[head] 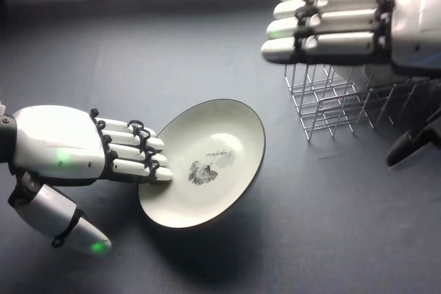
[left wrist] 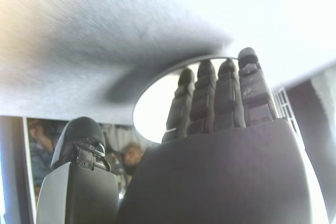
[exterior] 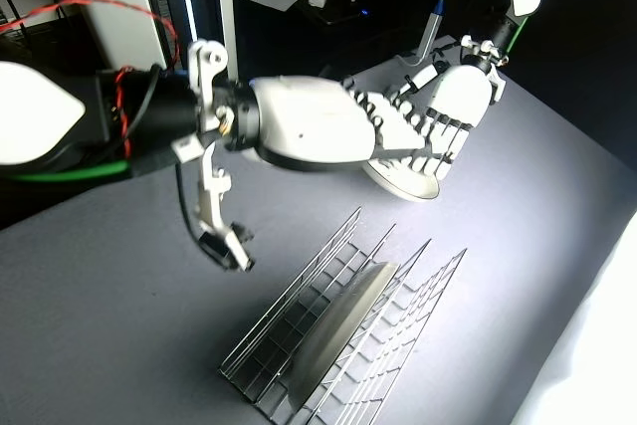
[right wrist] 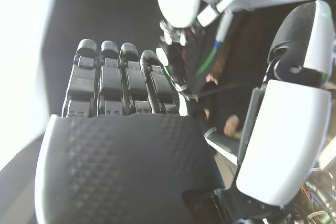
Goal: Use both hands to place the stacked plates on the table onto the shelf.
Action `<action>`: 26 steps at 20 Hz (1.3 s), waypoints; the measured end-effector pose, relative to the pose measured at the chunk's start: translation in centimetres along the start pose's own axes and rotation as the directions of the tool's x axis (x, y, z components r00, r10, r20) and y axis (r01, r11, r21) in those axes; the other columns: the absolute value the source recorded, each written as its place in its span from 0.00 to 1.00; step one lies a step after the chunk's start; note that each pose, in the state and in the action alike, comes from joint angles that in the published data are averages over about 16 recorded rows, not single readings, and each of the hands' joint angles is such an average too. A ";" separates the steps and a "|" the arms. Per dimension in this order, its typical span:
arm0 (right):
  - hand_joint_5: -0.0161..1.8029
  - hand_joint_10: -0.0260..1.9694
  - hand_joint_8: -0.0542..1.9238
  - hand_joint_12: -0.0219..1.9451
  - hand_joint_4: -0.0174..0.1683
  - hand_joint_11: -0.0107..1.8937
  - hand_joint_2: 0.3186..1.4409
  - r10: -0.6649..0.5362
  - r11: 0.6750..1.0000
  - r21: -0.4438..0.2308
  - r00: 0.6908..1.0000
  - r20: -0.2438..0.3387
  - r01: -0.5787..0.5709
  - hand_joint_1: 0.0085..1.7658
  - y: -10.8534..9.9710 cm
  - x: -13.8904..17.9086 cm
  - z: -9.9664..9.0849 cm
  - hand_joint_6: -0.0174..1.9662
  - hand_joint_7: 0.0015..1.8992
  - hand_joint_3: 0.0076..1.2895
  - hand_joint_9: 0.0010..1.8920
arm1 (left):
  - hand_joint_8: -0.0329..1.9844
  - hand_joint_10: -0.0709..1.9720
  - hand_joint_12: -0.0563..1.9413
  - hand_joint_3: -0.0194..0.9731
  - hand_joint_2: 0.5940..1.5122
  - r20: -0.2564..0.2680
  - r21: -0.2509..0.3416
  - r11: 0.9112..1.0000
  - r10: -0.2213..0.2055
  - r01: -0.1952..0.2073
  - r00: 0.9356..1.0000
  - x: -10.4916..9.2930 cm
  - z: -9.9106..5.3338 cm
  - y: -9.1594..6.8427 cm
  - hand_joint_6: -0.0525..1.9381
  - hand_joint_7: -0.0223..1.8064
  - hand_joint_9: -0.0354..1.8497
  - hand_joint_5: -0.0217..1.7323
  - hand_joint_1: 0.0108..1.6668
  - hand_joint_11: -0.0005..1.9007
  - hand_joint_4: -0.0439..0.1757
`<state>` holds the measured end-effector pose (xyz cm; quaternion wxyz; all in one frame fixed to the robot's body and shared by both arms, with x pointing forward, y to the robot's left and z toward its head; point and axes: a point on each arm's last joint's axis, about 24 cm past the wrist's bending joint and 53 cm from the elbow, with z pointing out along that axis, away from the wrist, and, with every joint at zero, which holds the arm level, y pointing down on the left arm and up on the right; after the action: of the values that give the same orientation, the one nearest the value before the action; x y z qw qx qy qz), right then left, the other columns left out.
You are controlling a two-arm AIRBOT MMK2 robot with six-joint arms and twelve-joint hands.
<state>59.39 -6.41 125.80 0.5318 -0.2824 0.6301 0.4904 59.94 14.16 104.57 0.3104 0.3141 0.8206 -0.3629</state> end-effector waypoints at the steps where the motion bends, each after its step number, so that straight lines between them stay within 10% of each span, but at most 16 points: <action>1: 0.02 0.02 0.04 0.02 0.11 0.01 0.36 -0.004 1.000 -0.010 1.000 -0.017 0.004 0.49 0.4 0.7 0.3 0.02 0.01 0.00 0.01 | 0.01 0.02 0.03 0.01 0.59 -0.003 -0.002 1.000 -0.004 0.004 1.000 0.2 0.0 0.1 0.01 0.06 0.02 0.08 0.00 0.02 0.21; 26: 0.02 0.02 0.04 0.14 0.11 0.01 0.58 0.098 0.995 0.041 0.965 -0.242 -0.091 0.82 0.5 13.9 10.0 0.02 0.01 0.01 0.01 | 0.01 0.02 0.03 0.01 0.58 -0.016 -0.011 1.000 -0.009 0.009 1.000 0.9 0.0 0.4 0.00 0.03 0.01 0.05 0.00 0.02 0.21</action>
<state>59.07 5.25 113.30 0.4304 -0.3024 0.7106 0.4674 59.67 14.64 103.79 0.3036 0.3115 0.8265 -0.3572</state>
